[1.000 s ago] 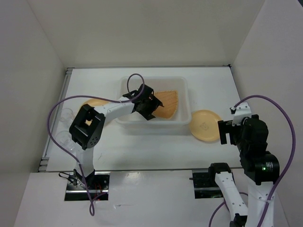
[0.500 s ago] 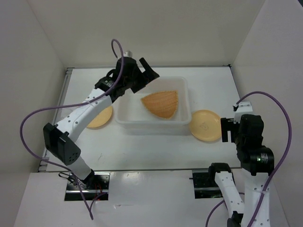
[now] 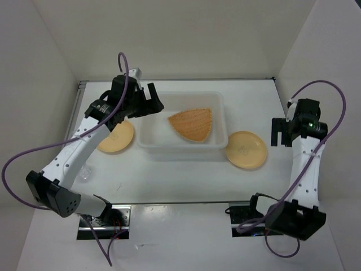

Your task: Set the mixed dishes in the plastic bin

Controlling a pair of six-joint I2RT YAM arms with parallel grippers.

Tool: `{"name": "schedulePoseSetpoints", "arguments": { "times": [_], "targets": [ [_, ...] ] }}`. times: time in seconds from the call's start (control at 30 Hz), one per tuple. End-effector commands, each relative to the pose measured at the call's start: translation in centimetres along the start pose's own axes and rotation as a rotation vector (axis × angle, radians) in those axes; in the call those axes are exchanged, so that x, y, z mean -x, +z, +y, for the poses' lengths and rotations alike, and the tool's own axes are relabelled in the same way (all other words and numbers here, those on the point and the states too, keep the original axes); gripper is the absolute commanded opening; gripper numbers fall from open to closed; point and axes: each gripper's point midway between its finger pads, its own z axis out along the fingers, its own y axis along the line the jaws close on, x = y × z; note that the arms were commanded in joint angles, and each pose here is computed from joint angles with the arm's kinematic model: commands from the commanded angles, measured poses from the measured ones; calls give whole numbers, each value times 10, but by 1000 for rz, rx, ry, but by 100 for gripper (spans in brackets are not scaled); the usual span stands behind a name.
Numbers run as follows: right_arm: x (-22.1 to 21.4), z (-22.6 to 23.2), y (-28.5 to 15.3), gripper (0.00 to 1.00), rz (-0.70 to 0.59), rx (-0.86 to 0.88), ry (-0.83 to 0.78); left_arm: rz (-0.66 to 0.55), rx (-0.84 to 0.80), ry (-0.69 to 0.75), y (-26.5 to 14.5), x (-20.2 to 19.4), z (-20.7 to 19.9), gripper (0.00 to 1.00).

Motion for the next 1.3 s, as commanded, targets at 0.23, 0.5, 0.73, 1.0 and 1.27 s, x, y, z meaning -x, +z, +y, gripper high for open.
{"name": "schedulePoseSetpoints", "arguments": {
  "times": [0.23,0.5,0.73,1.0,1.27],
  "targets": [
    [38,-3,46,90,9,157,37,-119,-37,126,-49,19,16,100],
    [32,11,110,88,130,358,56,-71,-24,131,-57,-2,29,100],
    [2,28,149,92,305,482,37,-64,9,79,-67,-14,46,100],
    [-24,47,178,95,409,601,83,-56,40,-5,-75,-26,61,100],
    [-36,65,192,86,469,708,76,-78,44,-109,-86,-32,66,100]
  ]
}}
